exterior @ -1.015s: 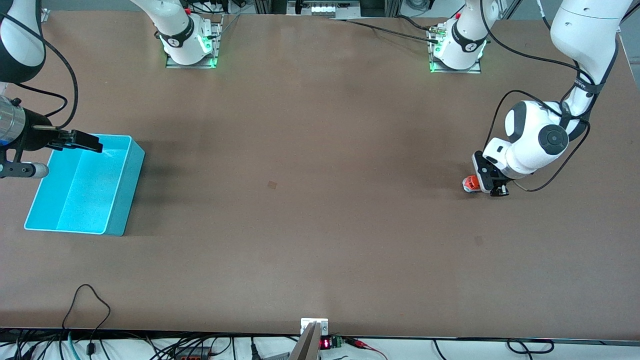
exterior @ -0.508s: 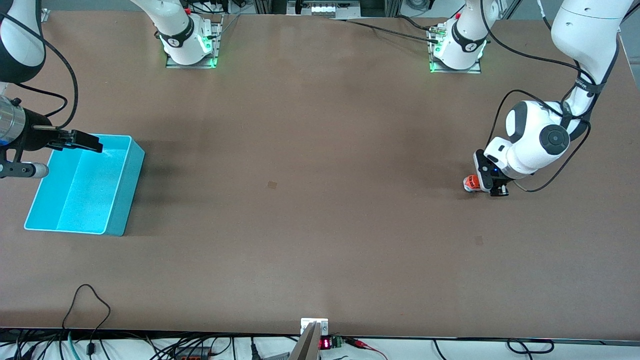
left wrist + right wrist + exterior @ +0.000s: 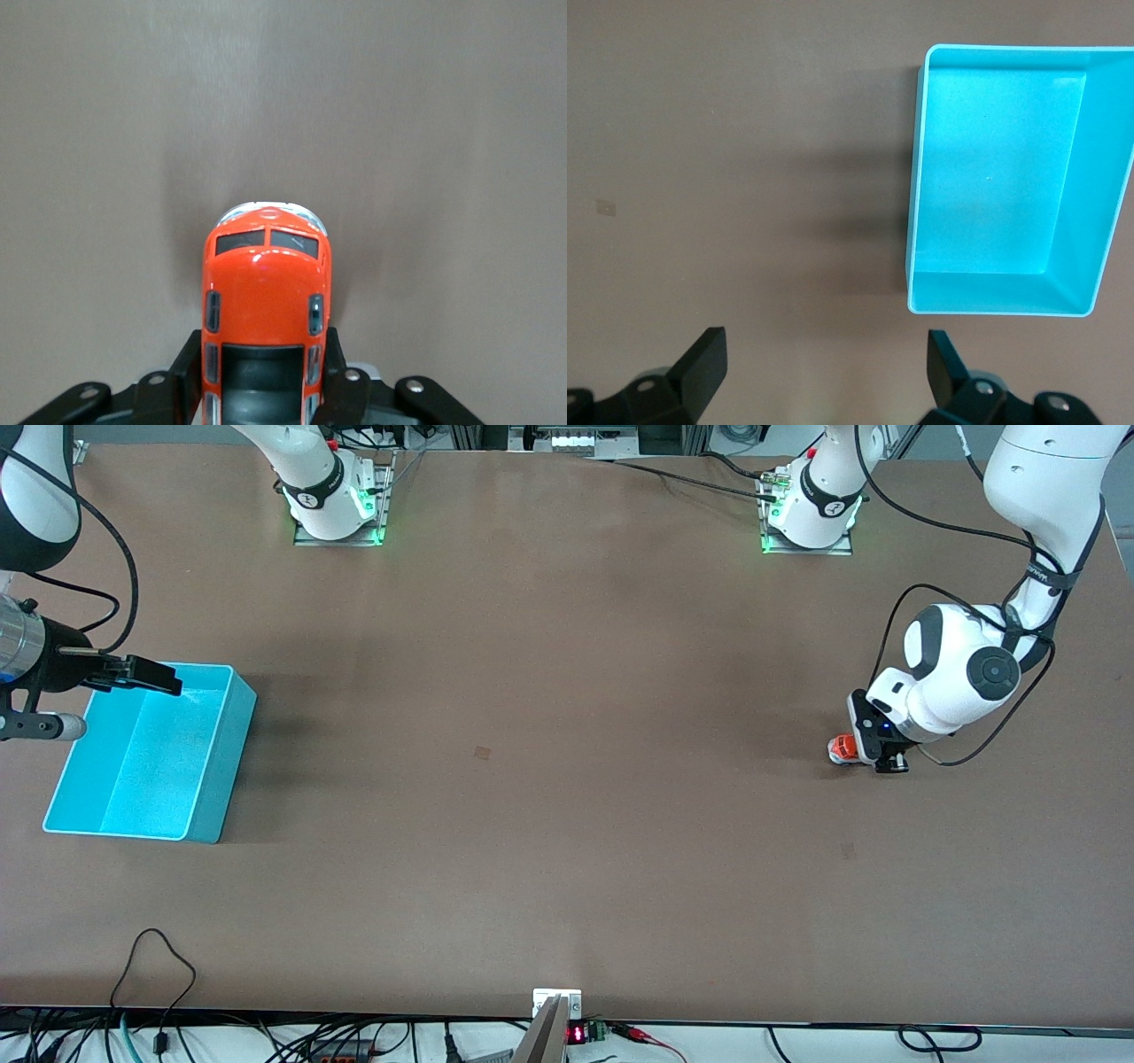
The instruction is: Wind up bus and store in blue box
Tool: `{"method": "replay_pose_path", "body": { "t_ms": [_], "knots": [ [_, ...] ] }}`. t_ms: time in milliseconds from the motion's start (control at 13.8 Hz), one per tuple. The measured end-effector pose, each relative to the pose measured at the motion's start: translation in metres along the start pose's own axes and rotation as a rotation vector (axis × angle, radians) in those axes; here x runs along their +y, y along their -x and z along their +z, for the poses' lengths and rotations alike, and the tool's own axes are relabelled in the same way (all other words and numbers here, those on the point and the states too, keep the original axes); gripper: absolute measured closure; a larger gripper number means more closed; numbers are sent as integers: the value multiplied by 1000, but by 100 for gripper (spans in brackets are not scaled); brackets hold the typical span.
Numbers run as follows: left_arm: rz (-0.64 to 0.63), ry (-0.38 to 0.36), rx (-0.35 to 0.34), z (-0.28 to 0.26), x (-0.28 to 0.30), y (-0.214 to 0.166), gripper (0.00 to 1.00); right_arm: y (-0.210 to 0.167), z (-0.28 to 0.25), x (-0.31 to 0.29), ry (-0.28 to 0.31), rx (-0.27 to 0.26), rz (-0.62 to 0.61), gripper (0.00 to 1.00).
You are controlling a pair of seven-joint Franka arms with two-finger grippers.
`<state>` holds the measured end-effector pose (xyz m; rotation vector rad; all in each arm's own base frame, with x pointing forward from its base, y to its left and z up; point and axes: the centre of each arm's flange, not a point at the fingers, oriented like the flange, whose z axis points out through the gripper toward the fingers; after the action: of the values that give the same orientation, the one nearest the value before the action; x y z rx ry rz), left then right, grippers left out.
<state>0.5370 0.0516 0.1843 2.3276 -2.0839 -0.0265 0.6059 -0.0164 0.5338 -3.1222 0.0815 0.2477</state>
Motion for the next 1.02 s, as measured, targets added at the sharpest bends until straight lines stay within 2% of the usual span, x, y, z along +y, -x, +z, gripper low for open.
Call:
{"method": "replay_pose_path", "body": {
  "t_ms": [580,1015],
  "knots": [
    [23,4,-20,1,-10,79,46,0,0,1,0,0,2,0],
    [91,1,-25,1,-17,129,46,0,0,2,0,-1,3,0]
  ]
}}
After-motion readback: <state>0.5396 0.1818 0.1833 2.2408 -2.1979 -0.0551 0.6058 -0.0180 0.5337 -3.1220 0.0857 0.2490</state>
